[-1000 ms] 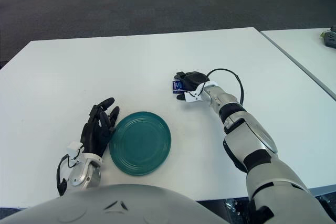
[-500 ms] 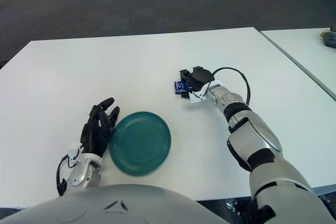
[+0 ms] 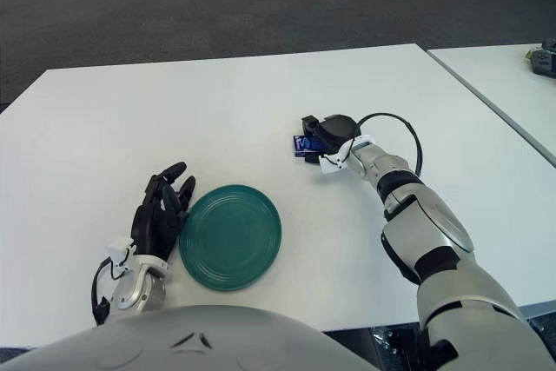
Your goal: Put the gum into the plate.
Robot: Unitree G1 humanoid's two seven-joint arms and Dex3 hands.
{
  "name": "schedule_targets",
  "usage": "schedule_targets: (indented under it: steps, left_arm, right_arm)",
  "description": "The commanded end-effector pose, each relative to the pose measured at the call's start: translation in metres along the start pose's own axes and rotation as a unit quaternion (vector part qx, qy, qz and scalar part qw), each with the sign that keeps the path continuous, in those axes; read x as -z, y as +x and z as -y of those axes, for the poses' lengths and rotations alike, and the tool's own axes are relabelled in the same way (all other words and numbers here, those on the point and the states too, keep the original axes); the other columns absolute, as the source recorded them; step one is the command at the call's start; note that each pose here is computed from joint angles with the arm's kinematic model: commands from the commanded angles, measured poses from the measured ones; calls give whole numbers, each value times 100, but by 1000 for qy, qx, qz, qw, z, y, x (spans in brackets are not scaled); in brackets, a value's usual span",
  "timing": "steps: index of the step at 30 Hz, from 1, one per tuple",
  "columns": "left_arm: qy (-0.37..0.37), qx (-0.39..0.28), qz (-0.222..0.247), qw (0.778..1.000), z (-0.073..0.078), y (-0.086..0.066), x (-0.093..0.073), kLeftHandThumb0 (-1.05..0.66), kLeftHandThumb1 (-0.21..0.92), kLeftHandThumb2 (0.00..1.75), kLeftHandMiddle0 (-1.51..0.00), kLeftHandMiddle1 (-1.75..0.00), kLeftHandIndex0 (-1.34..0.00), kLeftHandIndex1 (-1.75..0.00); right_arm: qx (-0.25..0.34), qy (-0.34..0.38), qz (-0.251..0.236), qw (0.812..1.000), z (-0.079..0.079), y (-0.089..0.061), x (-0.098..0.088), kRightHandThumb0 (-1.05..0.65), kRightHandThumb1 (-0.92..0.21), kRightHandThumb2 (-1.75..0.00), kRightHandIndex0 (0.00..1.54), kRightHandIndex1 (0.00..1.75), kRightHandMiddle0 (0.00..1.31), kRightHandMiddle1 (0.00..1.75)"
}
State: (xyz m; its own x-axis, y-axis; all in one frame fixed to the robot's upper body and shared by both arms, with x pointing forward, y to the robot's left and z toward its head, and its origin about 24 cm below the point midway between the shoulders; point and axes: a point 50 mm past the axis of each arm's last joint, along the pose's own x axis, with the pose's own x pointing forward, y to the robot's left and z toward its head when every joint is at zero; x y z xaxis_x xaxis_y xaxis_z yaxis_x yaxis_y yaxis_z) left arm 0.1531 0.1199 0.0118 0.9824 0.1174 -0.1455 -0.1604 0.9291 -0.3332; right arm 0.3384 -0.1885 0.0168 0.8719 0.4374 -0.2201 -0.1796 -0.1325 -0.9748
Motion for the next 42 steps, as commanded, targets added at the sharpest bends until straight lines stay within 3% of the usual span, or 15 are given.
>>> schedule_targets:
  steps: [1,8,20,25,32,35,38,42]
  left_arm:
    - [-6,5,20,1000,3,6,-5,-89,92,78,-52,-1,-17,-98]
    - [-3,3,21,1000,2,6,-4,-90,92,79,-50,0,-16,-98]
    - [-7,2,20,1000,-3,5,-3,-89,92,80,-51,-1,-14,-98]
    - [-8,0,20,1000,-4,4,-3,-89,92,80,-53,-2,-13,-98]
    - [-7,-1,22,1000,-5,4,-2,-90,92,80,-53,-2,-14,-98]
    - [-1,-6,23,1000,-6,4,-2,-90,92,81,-52,-1,-14,-97]
    - [5,-17,21,1000,-19,9,-1,-88,92,81,-52,-1,-14,-97]
    - [4,-27,23,999,-20,10,1,-86,92,80,-53,-1,-12,-96]
  right_arm:
    - [7,13,-6,1000,-1,0,-1,-48,-92,-70,77,175,64,175]
    - [27,21,-7,999,3,2,-2,-47,-92,-68,78,175,67,175]
    - [130,44,51,989,81,22,-11,-46,-92,-66,80,175,68,175]
    - [175,54,91,979,105,21,-27,-46,-92,-65,82,175,71,175]
    - [193,80,125,970,118,13,-48,-48,-92,-64,85,175,75,175]
    - [205,89,155,962,125,9,-71,-48,-92,-63,87,175,76,175]
    - [212,89,186,955,132,2,-95,-47,-92,-62,90,175,78,175]
    - [206,84,215,951,134,-7,-112,-47,-92,-62,96,175,80,175]
